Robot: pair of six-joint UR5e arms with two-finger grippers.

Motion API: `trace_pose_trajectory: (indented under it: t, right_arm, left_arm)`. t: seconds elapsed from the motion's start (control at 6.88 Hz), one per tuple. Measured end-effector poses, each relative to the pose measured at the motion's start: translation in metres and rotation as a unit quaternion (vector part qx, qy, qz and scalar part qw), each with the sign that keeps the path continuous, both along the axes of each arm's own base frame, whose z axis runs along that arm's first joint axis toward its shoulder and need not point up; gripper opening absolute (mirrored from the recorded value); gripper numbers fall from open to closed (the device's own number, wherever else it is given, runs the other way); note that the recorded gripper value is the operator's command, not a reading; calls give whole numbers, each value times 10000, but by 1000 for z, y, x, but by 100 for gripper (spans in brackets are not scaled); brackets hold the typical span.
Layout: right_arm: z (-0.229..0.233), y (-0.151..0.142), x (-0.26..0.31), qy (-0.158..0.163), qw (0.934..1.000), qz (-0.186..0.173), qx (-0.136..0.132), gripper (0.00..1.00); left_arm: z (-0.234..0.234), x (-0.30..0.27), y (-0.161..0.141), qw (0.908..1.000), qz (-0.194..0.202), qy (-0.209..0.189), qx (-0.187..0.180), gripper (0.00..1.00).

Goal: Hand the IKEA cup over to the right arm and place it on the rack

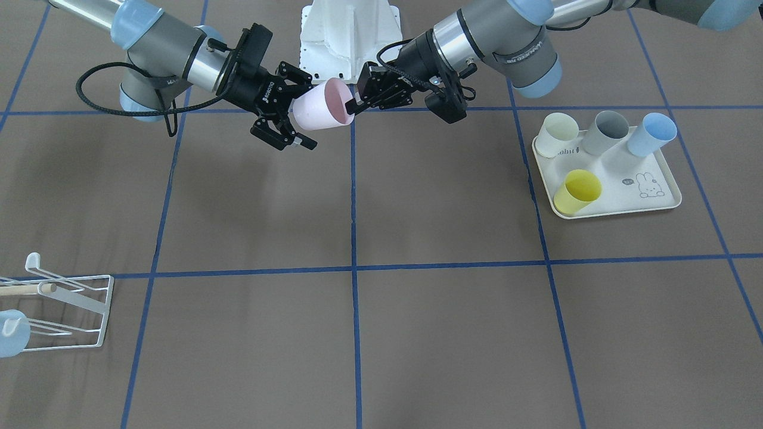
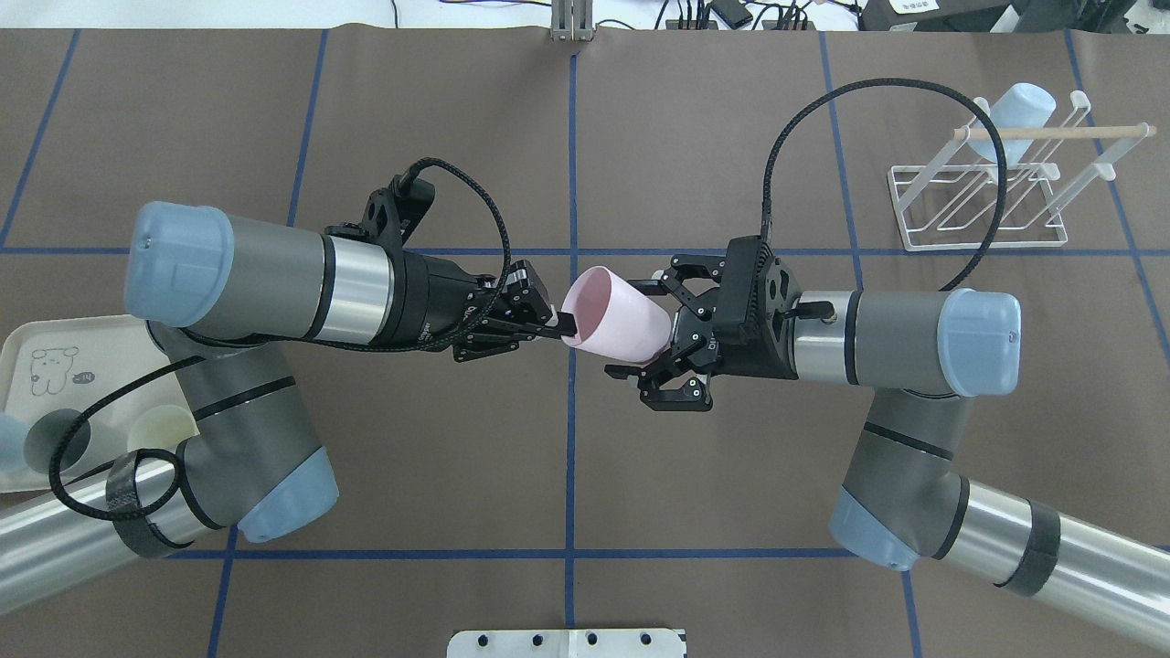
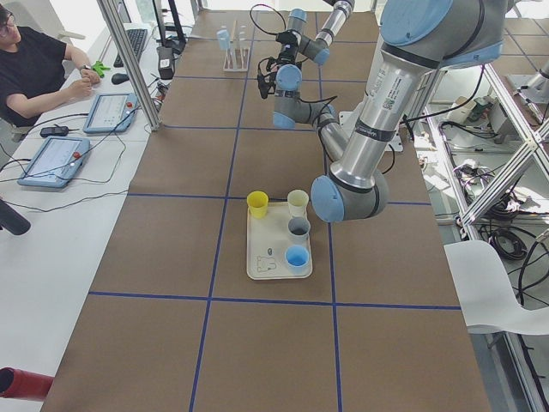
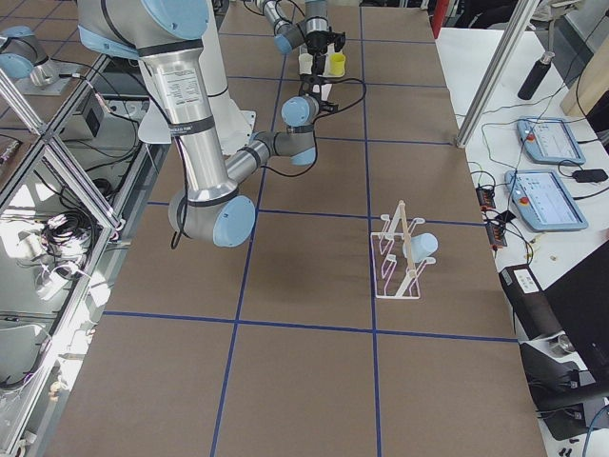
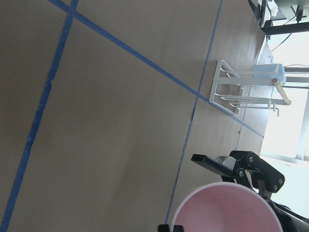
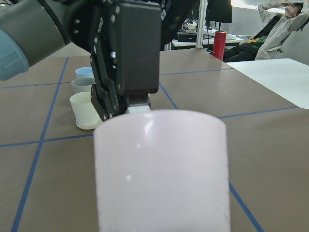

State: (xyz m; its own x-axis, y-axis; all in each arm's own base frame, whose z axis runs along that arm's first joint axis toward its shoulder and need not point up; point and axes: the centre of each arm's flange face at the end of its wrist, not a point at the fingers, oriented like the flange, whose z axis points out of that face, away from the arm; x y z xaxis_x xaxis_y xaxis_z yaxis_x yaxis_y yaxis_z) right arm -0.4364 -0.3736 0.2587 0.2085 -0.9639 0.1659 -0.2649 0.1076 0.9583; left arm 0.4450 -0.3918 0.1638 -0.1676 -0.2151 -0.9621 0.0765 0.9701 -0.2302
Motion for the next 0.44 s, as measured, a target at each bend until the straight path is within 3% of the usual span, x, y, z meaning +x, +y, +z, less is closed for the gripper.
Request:
trace_pose_trajectory:
  t: [0.44]
  right_arm:
    - [3,3,5,-193,9998,-14,35,95]
  left_arm:
    - [0,-1,0,10000,-5,7,-2,0]
